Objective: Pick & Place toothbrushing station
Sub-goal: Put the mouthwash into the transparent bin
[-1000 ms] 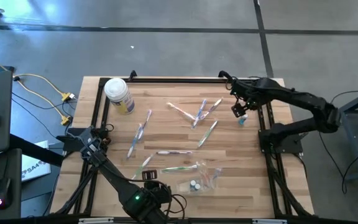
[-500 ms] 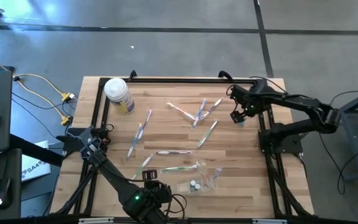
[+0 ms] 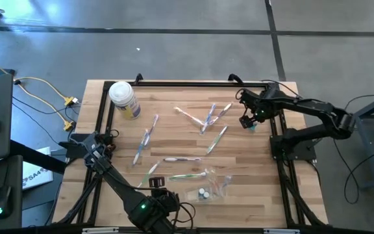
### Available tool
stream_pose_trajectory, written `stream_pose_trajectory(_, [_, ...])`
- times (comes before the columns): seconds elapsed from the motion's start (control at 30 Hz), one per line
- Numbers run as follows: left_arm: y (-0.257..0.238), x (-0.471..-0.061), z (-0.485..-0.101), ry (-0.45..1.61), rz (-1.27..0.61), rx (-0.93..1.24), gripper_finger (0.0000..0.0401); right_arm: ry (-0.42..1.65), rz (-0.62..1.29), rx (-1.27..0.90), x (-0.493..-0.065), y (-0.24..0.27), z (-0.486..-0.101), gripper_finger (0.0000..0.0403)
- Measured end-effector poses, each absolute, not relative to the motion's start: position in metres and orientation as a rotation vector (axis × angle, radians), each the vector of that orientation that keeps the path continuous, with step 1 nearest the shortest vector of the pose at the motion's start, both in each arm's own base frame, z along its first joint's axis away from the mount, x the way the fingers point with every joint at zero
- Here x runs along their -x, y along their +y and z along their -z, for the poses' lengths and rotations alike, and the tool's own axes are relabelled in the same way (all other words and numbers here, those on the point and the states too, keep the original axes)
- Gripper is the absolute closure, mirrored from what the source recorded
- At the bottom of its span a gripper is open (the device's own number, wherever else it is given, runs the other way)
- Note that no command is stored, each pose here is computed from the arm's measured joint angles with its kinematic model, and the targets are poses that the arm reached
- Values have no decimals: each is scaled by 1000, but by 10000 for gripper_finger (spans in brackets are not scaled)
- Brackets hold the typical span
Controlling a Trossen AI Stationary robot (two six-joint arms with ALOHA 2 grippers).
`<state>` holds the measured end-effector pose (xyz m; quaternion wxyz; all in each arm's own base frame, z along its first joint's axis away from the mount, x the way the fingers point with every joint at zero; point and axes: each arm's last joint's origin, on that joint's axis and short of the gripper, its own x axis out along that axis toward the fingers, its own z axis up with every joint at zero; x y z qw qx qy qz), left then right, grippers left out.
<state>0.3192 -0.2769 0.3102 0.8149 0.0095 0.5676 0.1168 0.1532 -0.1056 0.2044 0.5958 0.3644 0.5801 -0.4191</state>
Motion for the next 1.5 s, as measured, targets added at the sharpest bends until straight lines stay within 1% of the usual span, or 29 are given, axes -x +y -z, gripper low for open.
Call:
stream_pose_trajectory(0.13, [-277,-320,-310,1205,-246,-14,258,1346,974,-845,-153,-106,-204,105])
stream_pose_trajectory(0.47, [-279,-321,-311,1191,-237,0,258,1347,973,-844,-153,-106,-204,221])
stream_pose_trajectory(0.57, [-279,-321,-311,1191,-237,0,258,1347,972,-843,-153,-106,-204,250])
stream_pose_trajectory(0.7, [-279,-321,-311,1190,-237,1,258,1348,972,-843,-153,-106,-204,276])
stream_pose_trajectory(0.93, [-279,-321,-311,1190,-236,2,258,1368,971,-847,-152,-105,-204,299])
stream_pose_trajectory(1.1, [-280,-322,-311,1183,-231,8,258,1389,973,-847,-150,-104,-204,301])
stream_pose_trajectory(1.5, [-280,-323,-311,1180,-226,11,258,1502,960,-752,-146,-99,-203,311])
